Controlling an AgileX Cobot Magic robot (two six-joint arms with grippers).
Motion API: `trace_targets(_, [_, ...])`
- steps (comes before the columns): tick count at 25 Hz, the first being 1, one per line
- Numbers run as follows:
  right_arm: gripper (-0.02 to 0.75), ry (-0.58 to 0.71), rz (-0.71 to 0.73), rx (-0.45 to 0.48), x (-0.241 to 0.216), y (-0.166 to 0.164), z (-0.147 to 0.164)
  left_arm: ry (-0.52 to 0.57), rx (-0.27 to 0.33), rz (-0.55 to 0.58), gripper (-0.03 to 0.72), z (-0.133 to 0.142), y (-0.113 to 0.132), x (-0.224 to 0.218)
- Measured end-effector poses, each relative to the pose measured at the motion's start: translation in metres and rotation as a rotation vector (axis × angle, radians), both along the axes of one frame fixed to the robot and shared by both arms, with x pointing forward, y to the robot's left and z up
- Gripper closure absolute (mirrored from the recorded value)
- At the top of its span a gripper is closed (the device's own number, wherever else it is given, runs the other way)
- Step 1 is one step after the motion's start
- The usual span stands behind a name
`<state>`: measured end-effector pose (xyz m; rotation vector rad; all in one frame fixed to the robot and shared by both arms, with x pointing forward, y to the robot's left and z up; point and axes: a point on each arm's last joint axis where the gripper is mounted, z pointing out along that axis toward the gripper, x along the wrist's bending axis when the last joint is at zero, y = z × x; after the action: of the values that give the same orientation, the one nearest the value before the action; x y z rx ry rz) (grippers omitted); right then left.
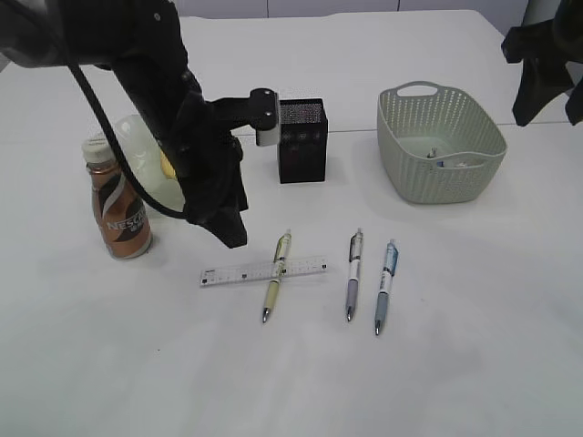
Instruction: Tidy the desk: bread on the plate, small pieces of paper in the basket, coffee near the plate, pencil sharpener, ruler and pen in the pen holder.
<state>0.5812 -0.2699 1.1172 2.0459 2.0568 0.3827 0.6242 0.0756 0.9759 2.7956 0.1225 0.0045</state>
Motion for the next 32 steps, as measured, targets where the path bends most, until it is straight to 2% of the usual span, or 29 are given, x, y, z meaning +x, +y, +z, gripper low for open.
trace_targets(5, [0.291, 0.000, 0.000, 0.002, 0.000, 0.000, 0.000, 0.048, 0.019, -0.007, 0.209, -0.015, -0.001, 0.001])
trace_targets(13, [0.291, 0.000, 0.001, 0.002, 0.000, 0.000, 0.000, 0.101, 0.039, -0.026, 0.209, -0.015, 0.001, -0.004])
trace_targets(32, [0.291, -0.001, 0.033, -0.010, 0.000, 0.000, 0.000, 0.107, 0.037, -0.027, 0.210, -0.015, 0.000, -0.004])
